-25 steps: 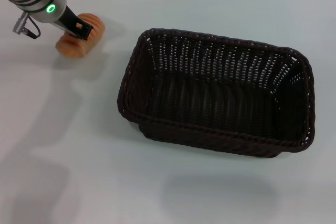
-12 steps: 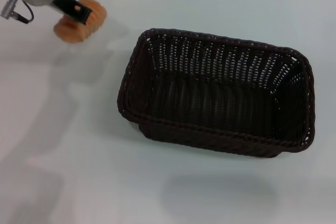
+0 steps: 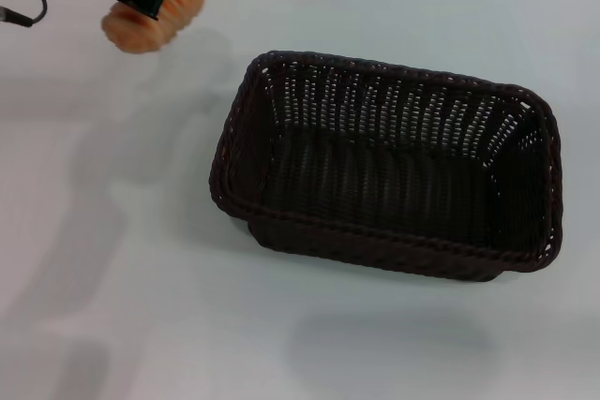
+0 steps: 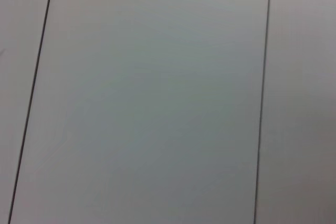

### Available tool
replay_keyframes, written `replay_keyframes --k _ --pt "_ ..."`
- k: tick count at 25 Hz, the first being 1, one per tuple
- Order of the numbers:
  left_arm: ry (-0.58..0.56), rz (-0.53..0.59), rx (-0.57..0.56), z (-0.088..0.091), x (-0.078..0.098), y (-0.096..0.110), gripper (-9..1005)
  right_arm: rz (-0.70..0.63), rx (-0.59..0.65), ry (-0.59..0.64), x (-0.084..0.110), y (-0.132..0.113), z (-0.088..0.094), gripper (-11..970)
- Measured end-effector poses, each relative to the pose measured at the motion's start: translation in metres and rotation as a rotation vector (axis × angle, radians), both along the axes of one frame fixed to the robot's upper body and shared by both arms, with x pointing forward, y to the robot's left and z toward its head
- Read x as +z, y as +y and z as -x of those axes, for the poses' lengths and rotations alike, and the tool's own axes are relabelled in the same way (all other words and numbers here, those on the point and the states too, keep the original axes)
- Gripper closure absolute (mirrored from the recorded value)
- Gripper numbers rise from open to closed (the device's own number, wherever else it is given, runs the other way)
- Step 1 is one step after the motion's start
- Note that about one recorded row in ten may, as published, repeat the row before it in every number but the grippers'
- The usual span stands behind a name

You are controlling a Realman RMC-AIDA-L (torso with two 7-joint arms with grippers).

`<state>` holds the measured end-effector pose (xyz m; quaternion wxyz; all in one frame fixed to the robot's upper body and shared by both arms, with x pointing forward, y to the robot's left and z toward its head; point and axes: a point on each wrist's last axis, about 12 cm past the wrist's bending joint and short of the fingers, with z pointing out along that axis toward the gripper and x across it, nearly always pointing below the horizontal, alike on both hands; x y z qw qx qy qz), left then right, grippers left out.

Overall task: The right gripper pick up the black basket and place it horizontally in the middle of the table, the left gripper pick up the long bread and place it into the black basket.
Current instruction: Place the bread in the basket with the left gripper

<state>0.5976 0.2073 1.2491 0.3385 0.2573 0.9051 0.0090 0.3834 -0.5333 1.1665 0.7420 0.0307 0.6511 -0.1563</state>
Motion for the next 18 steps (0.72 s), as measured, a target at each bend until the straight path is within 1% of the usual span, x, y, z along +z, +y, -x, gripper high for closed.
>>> replay_keyframes --k 2,3,4,8,13,18 --pt "0.002 0.040 -0.033 0.008 0.003 -0.003 928 0.001 0.002 -0.001 0.000 0.000 -0.001 518" --pt "0.005 0.089 -0.072 0.017 0.004 -0.006 927 0.001 0.003 -0.003 0.001 0.000 -0.002 518" --pt "0.005 0.089 -0.072 0.017 0.004 -0.006 927 0.001 0.004 -0.003 0.001 0.000 -0.003 518" --pt "0.002 0.175 -0.142 0.032 0.003 -0.009 928 0.001 0.008 -0.007 0.002 0.001 -0.006 518" --pt "0.017 0.300 -0.233 0.048 -0.003 -0.013 930 0.003 0.011 -0.011 0.003 0.001 -0.008 517" --pt "0.029 0.321 -0.271 0.055 -0.011 -0.021 932 0.004 0.013 -0.014 0.004 0.002 -0.009 517"
